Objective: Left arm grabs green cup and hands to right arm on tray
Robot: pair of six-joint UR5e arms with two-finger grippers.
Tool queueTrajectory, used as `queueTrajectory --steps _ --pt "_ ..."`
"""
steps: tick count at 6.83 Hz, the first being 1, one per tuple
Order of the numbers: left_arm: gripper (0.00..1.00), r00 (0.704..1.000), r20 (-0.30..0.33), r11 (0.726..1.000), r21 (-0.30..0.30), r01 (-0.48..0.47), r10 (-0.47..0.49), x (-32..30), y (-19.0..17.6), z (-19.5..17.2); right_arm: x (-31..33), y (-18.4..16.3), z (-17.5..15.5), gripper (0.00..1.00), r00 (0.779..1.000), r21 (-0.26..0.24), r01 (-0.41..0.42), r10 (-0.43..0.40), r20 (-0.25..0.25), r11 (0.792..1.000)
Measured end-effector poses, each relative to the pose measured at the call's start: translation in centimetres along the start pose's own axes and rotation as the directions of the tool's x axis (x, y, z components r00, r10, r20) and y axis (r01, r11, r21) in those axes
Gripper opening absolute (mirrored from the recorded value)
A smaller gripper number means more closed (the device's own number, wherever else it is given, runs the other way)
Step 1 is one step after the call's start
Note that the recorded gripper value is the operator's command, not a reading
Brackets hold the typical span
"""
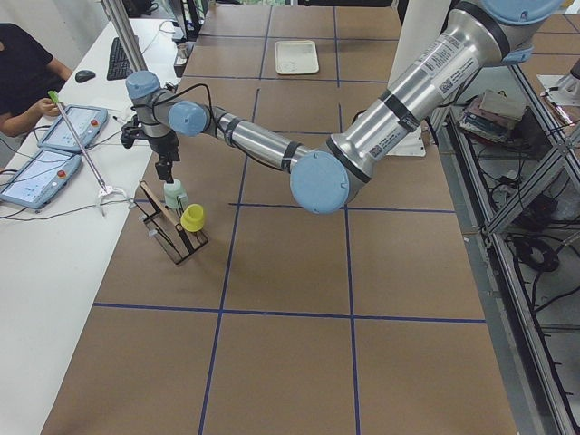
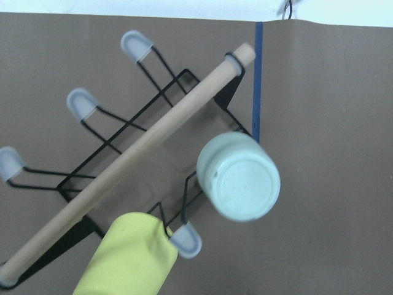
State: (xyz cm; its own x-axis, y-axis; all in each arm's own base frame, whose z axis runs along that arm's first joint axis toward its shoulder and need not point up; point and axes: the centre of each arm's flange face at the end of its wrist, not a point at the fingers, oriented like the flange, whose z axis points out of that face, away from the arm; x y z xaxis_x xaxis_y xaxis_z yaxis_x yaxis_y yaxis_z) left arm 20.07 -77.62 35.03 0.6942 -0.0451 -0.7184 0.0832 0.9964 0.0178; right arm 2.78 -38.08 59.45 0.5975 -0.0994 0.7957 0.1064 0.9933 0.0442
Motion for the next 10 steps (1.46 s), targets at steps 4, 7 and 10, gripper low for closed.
queueTrajectory --steps 4,7,10 --pt "1.00 1.000 0.026 1.000 0.005 -0.015 0.014 1.6 -2.5 4.3 -0.9 -0.1 0.1 1.00 0.997 0.003 0.003 -0.004 0.080 1.000" --pt "0.97 0.998 0.048 0.999 0.006 -0.033 0.033 1.9 -2.2 7.3 -1.4 -0.8 0.0 1.00 0.998 0.003 0.023 -0.023 0.051 1.000" --pt "0.00 0.997 0.066 1.000 0.002 -0.030 0.029 2.1 -1.8 8.6 -1.5 -0.9 0.3 1.00 0.999 -0.004 0.029 -0.029 0.044 1.000"
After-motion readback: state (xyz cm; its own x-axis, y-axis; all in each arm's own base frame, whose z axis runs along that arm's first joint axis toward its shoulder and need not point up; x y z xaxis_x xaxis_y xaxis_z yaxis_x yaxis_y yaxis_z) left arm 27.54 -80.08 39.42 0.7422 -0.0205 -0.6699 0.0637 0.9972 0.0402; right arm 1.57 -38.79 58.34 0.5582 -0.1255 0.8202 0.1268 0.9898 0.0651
